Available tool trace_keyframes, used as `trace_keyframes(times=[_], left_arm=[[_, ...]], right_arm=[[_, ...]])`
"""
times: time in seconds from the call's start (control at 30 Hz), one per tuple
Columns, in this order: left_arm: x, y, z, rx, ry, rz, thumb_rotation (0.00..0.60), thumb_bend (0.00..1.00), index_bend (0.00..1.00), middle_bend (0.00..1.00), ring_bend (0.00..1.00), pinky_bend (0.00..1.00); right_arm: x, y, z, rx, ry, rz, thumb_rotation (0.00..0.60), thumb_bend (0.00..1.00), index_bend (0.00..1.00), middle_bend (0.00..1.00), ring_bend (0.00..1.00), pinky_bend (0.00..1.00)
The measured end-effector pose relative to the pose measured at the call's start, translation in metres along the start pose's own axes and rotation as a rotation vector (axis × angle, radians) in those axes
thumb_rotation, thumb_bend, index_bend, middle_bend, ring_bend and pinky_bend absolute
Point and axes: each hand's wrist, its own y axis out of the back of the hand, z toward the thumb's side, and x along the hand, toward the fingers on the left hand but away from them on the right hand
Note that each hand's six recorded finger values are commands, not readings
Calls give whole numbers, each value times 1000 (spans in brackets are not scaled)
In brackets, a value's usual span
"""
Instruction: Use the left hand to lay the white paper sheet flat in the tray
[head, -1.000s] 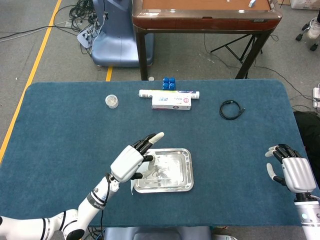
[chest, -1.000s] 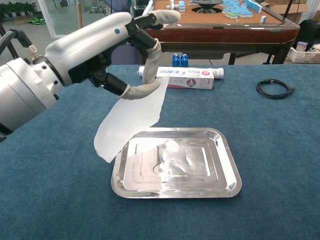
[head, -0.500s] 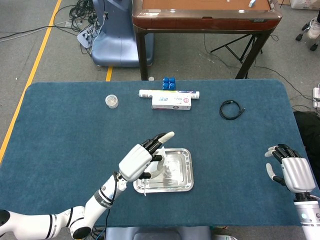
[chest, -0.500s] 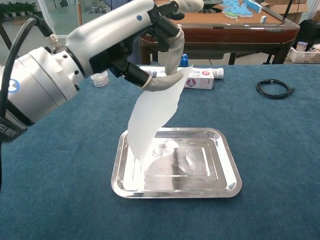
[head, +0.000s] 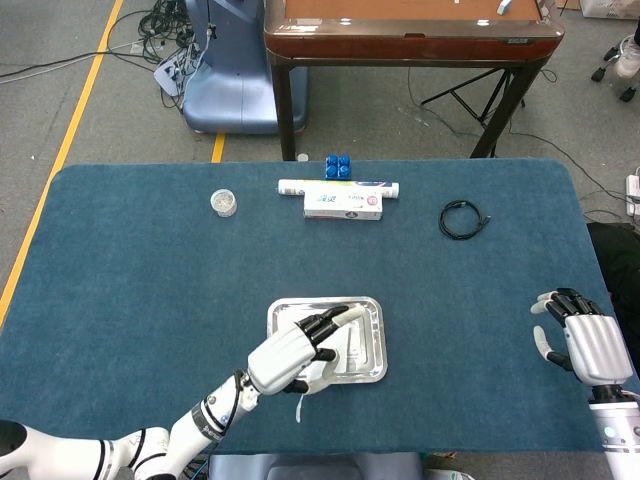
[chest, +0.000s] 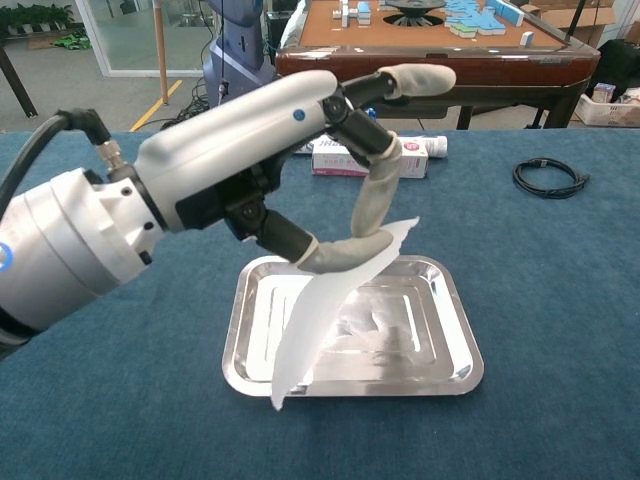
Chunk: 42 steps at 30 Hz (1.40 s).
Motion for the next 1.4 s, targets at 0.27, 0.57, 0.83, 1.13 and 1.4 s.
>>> trace_keyframes(times=[0.27, 0.57, 0.83, 1.13, 1.4], left_arm=[[-13, -14, 13, -67, -17, -71, 600, 738, 690, 33, 0, 239], [-22, -31, 8, -94, 18, -179, 600, 738, 694, 33, 0, 239], [-33, -43, -8, -22, 51, -306, 600, 735, 704, 33, 0, 188], [-50, -49, -19, 86, 62, -393, 600, 734, 711, 31, 0, 173], [-55, -45, -35, 113, 103, -385, 600, 734, 712, 31, 0, 173]], right_arm=[[0, 0, 0, 0, -1, 1, 600, 451, 414, 334, 193, 289], [0, 1, -1, -3, -2, -2, 600, 452, 414, 334, 193, 289], [0, 1, -1, -3, -5, -2, 600, 452, 414, 334, 193, 289], [-1, 0, -1, -2, -5, 0, 600, 451, 414, 334, 193, 289], [0, 0, -1, -1, -3, 0, 600, 452, 414, 334, 193, 289]])
